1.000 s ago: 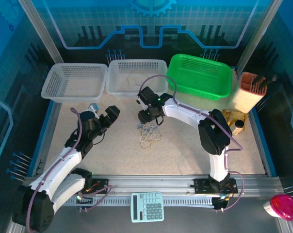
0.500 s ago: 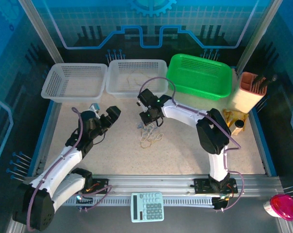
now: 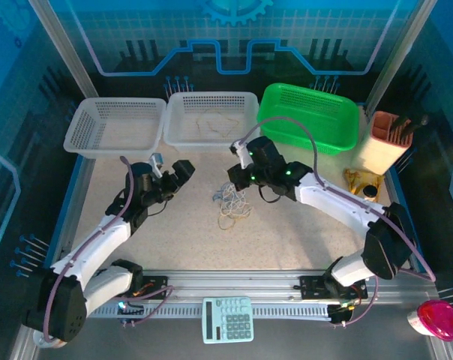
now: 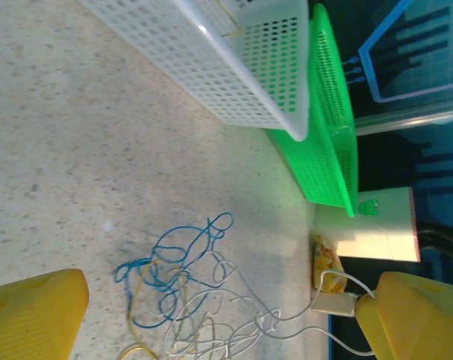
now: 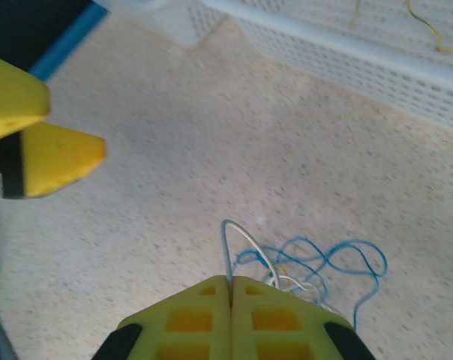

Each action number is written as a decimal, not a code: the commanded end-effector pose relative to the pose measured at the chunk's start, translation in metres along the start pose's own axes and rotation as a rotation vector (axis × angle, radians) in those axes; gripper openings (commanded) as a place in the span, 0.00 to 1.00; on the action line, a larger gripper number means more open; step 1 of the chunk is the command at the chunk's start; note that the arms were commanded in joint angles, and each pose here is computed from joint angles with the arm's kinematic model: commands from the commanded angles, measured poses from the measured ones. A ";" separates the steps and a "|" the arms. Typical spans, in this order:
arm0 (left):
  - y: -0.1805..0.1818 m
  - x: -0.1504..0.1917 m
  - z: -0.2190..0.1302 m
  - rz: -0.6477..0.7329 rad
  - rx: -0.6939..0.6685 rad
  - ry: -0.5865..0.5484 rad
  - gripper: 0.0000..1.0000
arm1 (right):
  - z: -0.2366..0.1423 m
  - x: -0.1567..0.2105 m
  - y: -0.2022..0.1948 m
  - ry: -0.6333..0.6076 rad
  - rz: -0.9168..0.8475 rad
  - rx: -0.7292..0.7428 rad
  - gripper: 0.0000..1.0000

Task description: Untangle the cables

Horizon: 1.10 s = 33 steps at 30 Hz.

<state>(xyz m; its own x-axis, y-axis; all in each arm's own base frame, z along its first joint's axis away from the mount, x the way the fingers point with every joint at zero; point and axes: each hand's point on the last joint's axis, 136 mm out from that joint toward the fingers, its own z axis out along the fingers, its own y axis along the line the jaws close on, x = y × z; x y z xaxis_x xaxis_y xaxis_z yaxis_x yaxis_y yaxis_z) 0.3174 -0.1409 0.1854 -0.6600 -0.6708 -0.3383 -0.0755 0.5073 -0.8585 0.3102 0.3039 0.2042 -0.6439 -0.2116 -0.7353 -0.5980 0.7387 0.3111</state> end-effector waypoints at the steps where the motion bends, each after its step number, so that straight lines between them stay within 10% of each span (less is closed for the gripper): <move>1: -0.031 0.000 0.003 -0.007 0.109 0.037 0.99 | -0.010 -0.020 0.020 -0.114 0.012 -0.158 0.00; 18: -0.110 0.020 0.009 -0.238 0.384 0.116 0.67 | -0.010 -0.011 0.017 -0.157 -0.013 -0.203 0.00; 33: -0.051 0.055 0.034 0.110 0.268 0.146 0.49 | -0.039 -0.029 0.008 -0.259 0.104 -0.269 0.00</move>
<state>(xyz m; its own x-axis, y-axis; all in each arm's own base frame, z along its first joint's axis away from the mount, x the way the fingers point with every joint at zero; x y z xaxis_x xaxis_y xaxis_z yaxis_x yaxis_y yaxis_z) 0.3126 -0.2161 0.2013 -0.7574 -0.5948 -0.2691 0.0724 0.3332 -0.9401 0.3102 0.2890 0.2240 -0.6049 -0.0208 -0.7960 -0.6313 0.6217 0.4636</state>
